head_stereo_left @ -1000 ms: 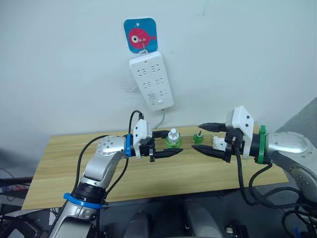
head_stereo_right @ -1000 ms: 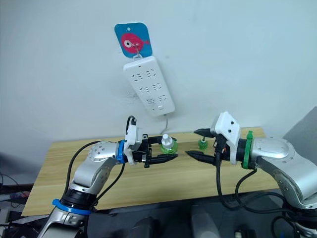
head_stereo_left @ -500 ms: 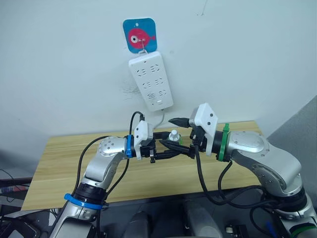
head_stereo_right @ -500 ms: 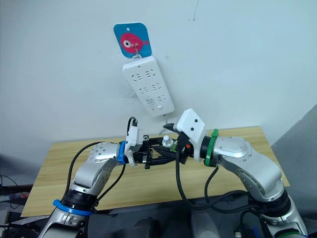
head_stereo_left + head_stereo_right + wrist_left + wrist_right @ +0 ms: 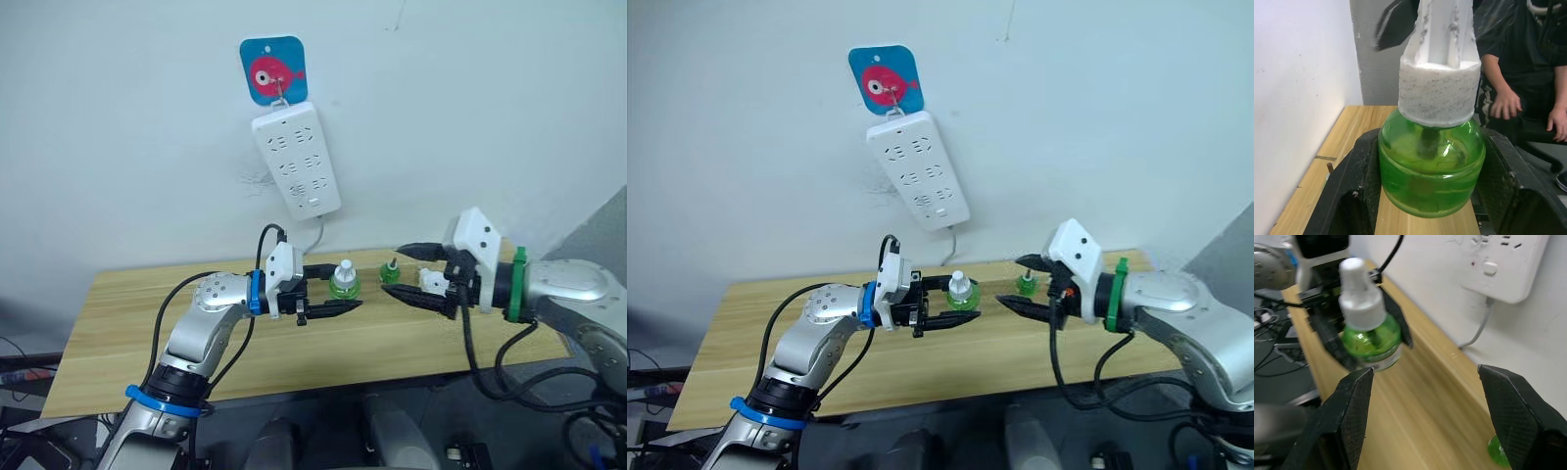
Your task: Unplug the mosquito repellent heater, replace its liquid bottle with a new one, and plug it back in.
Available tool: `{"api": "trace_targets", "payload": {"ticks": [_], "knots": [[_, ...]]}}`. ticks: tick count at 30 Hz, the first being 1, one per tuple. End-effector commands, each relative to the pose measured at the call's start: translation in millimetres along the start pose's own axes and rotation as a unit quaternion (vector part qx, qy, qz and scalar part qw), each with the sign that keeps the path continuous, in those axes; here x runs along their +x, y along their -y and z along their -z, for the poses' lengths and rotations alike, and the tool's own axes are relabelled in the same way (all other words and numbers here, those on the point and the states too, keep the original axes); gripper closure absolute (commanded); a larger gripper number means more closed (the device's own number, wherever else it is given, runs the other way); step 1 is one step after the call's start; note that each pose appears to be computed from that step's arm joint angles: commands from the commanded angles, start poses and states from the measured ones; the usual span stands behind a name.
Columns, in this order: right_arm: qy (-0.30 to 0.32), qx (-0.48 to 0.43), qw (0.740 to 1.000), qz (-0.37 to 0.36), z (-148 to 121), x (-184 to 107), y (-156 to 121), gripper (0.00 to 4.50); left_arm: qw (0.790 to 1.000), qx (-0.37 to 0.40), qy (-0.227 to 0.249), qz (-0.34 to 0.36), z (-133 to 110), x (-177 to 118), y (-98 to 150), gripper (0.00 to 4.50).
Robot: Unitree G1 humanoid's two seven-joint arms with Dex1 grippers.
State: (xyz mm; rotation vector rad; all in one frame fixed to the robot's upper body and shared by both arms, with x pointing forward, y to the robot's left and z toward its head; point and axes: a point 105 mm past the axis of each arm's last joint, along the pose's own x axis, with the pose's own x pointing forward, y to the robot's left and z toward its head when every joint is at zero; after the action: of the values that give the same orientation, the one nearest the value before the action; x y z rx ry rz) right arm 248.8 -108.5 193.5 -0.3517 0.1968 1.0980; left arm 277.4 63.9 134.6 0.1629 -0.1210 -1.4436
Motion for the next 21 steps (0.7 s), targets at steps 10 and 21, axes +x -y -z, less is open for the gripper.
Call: {"api": "trace_targets", "payload": {"ticks": [10, 21], "knots": [[0.081, -0.011, 0.995, -0.059, -43.6, 36.6, -22.2, 0.97, 1.000, 0.024, 0.006, 0.011, -8.2, -0.2, 2.7, 2.20], [0.087, -0.001, 0.993, -0.084, -40.4, 53.0, -29.0, 3.06, 1.000, 0.025, 0.008, 0.010, -8.2, 0.8, 5.8, 2.20]]}}
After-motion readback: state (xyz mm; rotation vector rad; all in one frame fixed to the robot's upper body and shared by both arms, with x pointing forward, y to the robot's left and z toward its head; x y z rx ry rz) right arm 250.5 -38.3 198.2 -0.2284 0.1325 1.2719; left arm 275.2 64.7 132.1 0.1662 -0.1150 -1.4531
